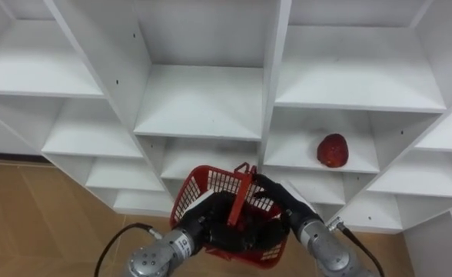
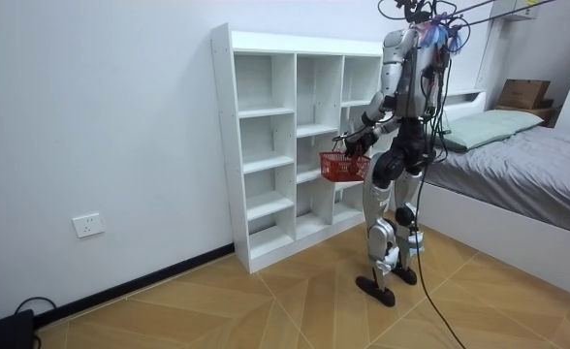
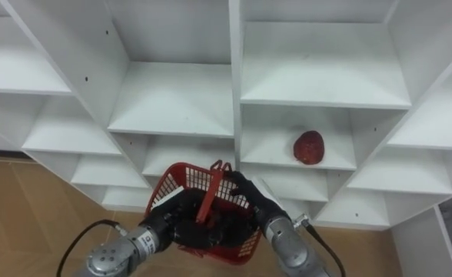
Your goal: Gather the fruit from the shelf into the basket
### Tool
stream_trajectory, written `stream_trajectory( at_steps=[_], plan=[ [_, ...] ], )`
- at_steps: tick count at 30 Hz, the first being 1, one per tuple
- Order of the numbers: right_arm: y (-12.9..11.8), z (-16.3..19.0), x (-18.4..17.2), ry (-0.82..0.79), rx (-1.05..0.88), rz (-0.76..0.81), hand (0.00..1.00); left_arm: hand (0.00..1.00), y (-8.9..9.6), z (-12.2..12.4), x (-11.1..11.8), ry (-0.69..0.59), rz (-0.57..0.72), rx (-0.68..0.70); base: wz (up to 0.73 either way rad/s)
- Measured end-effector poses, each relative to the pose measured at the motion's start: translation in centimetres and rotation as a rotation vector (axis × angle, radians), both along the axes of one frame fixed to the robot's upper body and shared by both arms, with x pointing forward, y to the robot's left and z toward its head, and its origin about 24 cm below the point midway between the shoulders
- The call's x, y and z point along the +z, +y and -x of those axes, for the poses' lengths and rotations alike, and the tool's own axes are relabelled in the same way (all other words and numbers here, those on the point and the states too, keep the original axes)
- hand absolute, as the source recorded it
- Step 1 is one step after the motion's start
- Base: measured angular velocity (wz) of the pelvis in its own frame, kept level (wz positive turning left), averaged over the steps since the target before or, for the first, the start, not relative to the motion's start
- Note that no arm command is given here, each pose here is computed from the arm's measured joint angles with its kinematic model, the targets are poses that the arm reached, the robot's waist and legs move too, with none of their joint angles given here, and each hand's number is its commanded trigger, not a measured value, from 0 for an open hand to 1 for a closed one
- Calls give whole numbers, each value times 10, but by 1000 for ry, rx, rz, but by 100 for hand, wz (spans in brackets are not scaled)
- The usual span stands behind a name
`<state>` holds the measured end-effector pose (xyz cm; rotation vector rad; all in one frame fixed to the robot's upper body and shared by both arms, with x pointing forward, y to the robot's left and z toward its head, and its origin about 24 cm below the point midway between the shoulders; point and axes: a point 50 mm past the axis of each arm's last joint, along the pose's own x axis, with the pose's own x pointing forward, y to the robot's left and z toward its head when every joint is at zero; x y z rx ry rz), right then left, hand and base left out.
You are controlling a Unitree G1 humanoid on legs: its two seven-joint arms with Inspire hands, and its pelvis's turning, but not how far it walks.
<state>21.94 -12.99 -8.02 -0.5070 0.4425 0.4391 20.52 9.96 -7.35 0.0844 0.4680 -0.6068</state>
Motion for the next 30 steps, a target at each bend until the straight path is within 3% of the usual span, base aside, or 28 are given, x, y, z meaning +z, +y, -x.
stream_trajectory(
  at_steps=[7, 14, 30],
  plan=[
    [-1, 0, 0, -1, -4, 0, 0, 100, -4, 0, 1, -5, 5, 15, 0],
    [-1, 0, 5, -21, 6, -10, 0, 100, 5, -1, -1, -6, -24, 23, 0],
    [-9, 16, 26, -75, 23, -92, 0, 100, 47, 24, -18, 70, -108, 167, -3]
  ],
)
